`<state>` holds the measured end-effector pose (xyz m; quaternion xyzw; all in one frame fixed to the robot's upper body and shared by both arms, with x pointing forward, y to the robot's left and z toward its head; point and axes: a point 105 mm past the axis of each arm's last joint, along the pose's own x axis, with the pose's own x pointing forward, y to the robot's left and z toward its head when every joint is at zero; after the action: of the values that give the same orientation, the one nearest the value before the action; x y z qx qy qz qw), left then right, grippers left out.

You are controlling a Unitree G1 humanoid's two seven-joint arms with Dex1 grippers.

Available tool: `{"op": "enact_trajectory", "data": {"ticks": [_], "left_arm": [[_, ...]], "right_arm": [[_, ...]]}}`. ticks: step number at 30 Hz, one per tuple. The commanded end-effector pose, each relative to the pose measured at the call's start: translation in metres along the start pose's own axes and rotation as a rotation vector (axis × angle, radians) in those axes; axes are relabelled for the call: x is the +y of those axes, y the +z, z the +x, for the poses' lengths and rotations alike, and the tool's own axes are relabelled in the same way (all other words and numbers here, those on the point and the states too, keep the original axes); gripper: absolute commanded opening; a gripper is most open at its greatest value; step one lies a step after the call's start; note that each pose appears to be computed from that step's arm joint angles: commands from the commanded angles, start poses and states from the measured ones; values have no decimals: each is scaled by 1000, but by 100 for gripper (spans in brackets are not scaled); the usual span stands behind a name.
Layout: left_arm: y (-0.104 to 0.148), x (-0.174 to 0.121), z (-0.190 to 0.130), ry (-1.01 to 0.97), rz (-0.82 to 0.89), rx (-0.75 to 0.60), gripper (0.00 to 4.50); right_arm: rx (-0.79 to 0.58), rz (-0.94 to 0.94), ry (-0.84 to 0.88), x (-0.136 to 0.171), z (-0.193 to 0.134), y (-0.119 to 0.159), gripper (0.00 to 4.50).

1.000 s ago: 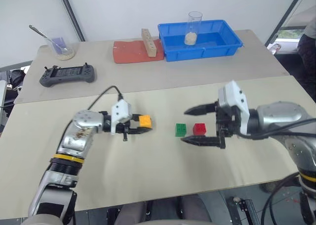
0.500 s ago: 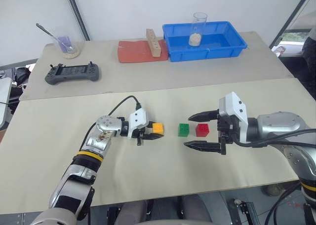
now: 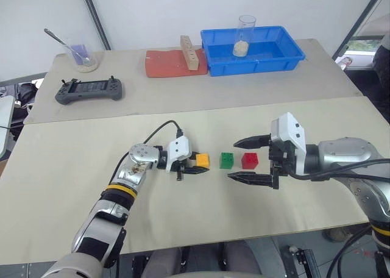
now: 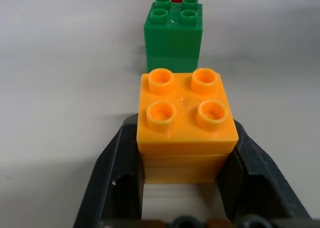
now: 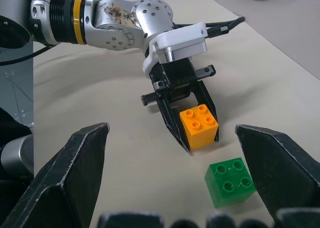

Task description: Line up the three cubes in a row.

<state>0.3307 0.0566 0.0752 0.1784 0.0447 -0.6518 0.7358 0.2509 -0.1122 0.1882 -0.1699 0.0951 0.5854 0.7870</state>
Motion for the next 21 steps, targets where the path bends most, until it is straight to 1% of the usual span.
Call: {"op": "enact_trajectory", "data": {"ticks": [1,3,4,7,9,13,15,16,19,21], "left_arm": [[11,4,2,2,51,-22,326],[12,4,1,4,53,-25,420],[13,4,1,6,54,-26,447],[16,3,-9,7,62,-24,447],[20,3,-24,17,69,-18,447],[38,11,-69,109,100,10,447],[51,14,-95,166,83,16,447],[55,14,-108,197,93,44,447],[57,16,-140,288,136,140,447],[60,19,-154,346,114,165,447]], "right_arm": [[-26,-42,-24,-4,-5,10,450],[-30,-36,-30,-5,-4,11,450],[-31,-35,-32,-6,-4,11,450],[-31,-30,-40,-9,-6,9,450],[-26,-24,-52,-10,-9,7,450],[-7,-12,-117,-19,-25,-1,450],[-4,10,-180,-27,-38,-5,450],[5,15,-207,-30,-45,-8,450],[31,29,-267,-36,-64,-17,450],[44,46,-302,-38,-74,-24,450]]}}
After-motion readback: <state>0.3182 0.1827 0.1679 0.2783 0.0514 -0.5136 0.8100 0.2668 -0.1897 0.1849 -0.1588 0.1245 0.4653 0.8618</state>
